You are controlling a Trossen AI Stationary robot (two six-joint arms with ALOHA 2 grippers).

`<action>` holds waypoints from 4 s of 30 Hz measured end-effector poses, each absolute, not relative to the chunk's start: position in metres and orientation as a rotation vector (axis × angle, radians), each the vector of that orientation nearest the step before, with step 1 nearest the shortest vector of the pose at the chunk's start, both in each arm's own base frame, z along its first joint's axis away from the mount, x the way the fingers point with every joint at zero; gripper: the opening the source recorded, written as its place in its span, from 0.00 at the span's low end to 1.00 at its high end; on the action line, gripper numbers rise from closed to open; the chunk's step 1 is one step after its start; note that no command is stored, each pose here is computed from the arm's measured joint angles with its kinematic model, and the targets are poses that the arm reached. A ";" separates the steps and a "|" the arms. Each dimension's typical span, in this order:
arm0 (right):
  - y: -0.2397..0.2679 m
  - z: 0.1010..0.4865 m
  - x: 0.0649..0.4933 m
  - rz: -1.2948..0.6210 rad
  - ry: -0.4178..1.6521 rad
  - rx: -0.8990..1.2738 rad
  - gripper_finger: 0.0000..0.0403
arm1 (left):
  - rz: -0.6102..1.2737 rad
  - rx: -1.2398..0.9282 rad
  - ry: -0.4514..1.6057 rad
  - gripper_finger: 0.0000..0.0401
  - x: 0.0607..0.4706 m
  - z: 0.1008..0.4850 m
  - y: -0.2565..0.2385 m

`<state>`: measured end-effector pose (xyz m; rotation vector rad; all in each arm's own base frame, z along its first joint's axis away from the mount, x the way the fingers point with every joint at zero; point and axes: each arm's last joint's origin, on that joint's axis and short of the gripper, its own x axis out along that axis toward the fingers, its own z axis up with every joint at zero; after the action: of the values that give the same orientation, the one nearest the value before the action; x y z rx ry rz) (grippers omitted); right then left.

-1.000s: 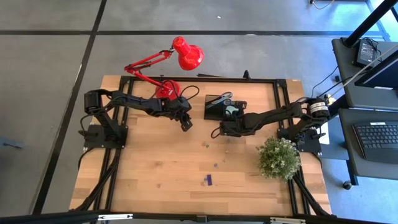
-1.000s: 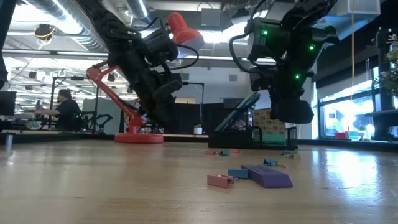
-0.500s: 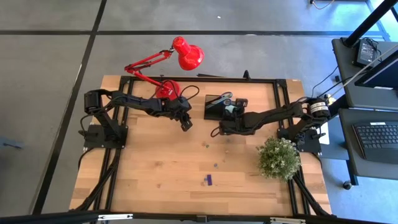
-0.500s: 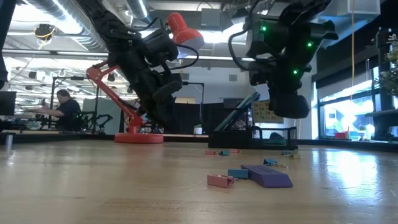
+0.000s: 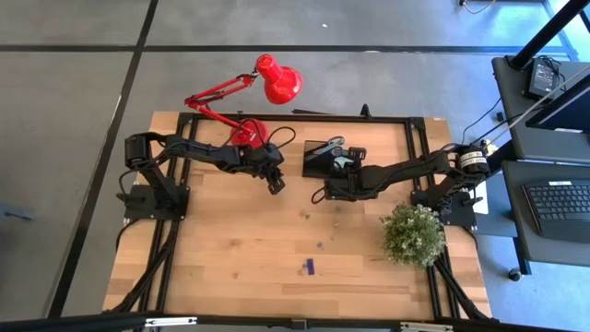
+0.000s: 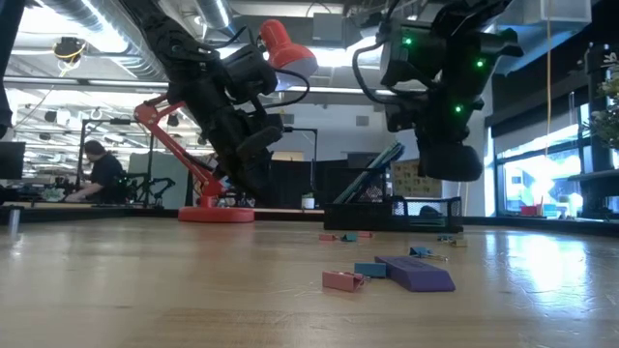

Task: Pick and place office supplies into organizer
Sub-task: Put the blue sticky notes into the black desk organizer, then put the blue binder clip into the black desk organizer

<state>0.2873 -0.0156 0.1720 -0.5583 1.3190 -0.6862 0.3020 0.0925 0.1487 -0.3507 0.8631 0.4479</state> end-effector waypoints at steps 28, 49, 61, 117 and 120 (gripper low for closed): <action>-0.036 0.139 0.279 -0.668 1.386 -0.521 0.04 | 0.450 -0.350 0.864 0.21 0.302 0.149 0.093; -0.033 0.140 0.281 -0.573 1.403 -0.431 0.41 | 0.452 -0.349 0.863 0.21 0.302 0.149 0.093; -0.035 0.153 0.293 -0.398 1.419 -0.281 0.56 | 0.451 -0.349 0.863 0.21 0.302 0.149 0.093; 0.008 0.167 0.159 -0.156 0.660 -0.052 0.65 | 0.185 -0.182 0.811 0.21 0.318 0.156 0.062; 0.008 0.165 0.156 -0.153 0.638 -0.060 0.65 | 0.037 -0.121 0.775 0.21 0.328 0.167 0.045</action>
<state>0.1562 0.0077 0.1654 -0.0602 0.6379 -0.1526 0.3284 0.0451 0.1669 -0.1205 0.7753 0.0369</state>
